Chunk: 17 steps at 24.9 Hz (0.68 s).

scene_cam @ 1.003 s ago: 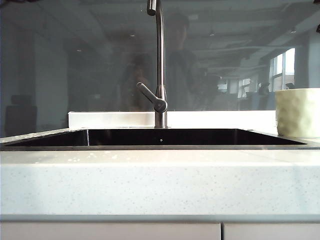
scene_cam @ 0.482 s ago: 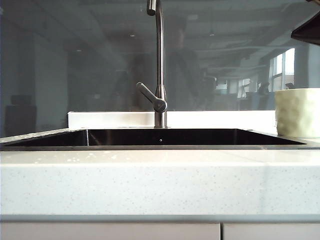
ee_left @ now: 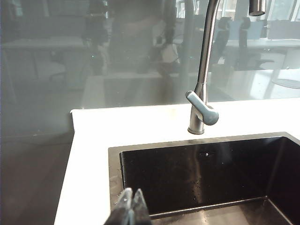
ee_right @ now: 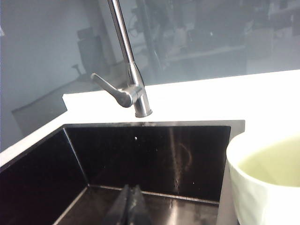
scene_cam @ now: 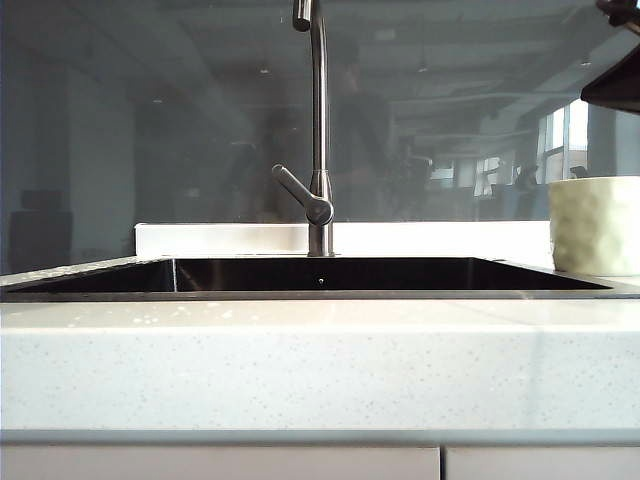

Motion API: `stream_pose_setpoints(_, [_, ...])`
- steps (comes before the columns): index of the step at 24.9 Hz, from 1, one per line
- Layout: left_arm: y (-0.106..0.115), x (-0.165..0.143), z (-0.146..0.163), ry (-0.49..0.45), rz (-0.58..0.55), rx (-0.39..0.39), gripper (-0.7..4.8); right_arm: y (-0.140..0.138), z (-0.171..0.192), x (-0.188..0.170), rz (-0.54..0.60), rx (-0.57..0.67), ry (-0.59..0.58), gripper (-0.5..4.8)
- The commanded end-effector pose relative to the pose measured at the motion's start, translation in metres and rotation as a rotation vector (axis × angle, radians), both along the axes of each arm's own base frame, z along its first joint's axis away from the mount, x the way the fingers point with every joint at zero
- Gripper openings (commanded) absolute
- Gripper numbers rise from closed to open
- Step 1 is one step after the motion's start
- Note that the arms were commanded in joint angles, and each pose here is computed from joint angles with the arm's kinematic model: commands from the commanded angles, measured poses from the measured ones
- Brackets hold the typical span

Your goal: Pick up the mug next to the sink, go to the faucet to get some water, pour the water into the sink, and finally put the mug back to its place.

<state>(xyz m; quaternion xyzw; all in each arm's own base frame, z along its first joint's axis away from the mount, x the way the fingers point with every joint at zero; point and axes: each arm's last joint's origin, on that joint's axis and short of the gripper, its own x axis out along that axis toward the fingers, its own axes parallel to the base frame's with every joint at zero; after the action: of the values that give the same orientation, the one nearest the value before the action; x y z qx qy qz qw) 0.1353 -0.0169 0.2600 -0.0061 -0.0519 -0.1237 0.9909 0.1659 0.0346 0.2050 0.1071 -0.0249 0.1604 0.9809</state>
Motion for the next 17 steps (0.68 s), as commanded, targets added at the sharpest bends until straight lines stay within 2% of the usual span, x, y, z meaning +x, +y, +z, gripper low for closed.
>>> stream_pose_setpoints(1, [0.000,0.000,0.003,-0.018,-0.002,-0.001,-0.03,0.000,0.001,0.000,0.003,0.001,-0.002,-0.08])
stream_pose_setpoints(4, [0.000,-0.001,0.002,-0.006,0.001,0.006,-0.03,0.000,0.000,0.000,0.003,0.000,0.004,-0.08])
stream_pose_setpoints(5, [0.001,-0.006,0.001,-0.004,0.018,0.045,-0.03,0.000,0.000,0.000,0.003,0.000,0.004,-0.08])
stream_pose_setpoints(9, [0.008,-0.029,-0.010,0.080,0.181,0.053,-0.03,0.000,0.000,0.000,0.002,0.000,0.007,-0.08])
stream_pose_setpoints(12, [0.011,-0.042,-0.032,0.037,0.227,0.058,-0.03,0.000,0.000,0.000,0.003,-0.001,0.008,-0.08])
stream_pose_setpoints(17, [0.018,-0.044,-0.067,0.016,0.246,-0.027,-0.03,0.000,0.000,0.000,0.003,-0.001,0.008,-0.08])
